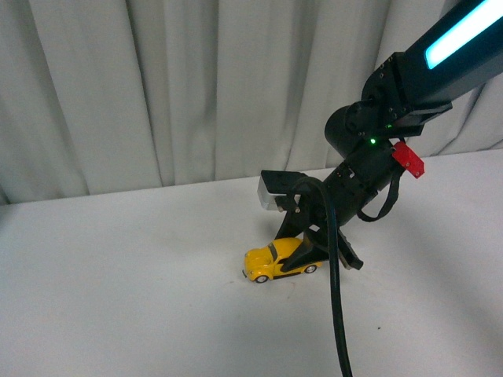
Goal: Wind up and store yellow beetle toy
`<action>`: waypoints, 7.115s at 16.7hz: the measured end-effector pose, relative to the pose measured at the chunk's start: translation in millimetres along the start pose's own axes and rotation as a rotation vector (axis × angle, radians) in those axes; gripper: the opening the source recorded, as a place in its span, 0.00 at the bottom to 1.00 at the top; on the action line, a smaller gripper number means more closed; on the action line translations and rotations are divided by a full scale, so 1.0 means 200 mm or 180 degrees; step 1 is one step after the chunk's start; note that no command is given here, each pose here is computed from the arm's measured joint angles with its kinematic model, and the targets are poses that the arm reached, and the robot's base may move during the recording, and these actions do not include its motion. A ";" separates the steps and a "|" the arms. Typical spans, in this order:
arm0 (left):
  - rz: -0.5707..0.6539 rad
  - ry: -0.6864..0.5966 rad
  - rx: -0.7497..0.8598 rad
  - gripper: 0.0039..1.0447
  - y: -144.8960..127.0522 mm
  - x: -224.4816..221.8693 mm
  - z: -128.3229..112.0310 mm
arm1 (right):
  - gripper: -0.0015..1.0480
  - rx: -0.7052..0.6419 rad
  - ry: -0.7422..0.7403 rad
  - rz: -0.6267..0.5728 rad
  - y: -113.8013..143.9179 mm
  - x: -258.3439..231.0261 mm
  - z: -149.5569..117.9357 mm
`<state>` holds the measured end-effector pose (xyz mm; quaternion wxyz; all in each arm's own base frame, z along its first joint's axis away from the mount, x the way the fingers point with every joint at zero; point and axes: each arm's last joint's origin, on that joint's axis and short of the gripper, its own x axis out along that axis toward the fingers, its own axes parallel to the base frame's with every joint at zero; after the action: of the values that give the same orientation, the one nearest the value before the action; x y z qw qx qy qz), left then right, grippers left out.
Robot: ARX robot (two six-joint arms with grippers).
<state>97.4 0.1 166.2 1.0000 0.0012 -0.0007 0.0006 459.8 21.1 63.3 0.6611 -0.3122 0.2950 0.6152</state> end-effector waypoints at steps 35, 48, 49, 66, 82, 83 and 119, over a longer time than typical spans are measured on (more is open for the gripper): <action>-0.0009 0.0001 0.0001 0.94 0.00 0.00 0.00 | 0.69 0.0803 -0.0281 -0.0413 0.60 -0.39 -0.79; 0.0000 0.0000 0.0000 0.94 0.00 0.00 0.00 | 0.93 0.0717 -0.0239 -0.0406 0.61 -0.39 -0.78; -0.0001 0.0000 0.0000 0.94 0.00 0.00 0.00 | 0.93 0.0714 -0.0231 -0.0407 0.61 -0.39 -0.77; 0.0000 0.0000 0.0000 0.94 0.00 0.00 0.00 | 0.93 -0.0904 -0.0734 -0.1990 0.81 -1.00 0.29; 0.0000 0.0000 0.0000 0.94 0.00 0.00 0.00 | 0.02 0.2210 -0.2055 -0.4437 1.53 -0.66 0.31; 0.0000 0.0000 0.0000 0.94 0.00 0.00 0.00 | 0.02 0.2221 -0.2057 -0.4432 1.54 -0.66 0.30; 0.0350 0.1286 -0.0767 0.94 -0.04 0.56 0.48 | 0.94 0.2201 -0.2101 -0.4449 1.78 -0.59 0.23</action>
<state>210.2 -8.0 263.1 0.9712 -0.1183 0.1992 0.0552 97.2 0.0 166.7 1.0000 -0.0073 -0.0024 -0.0002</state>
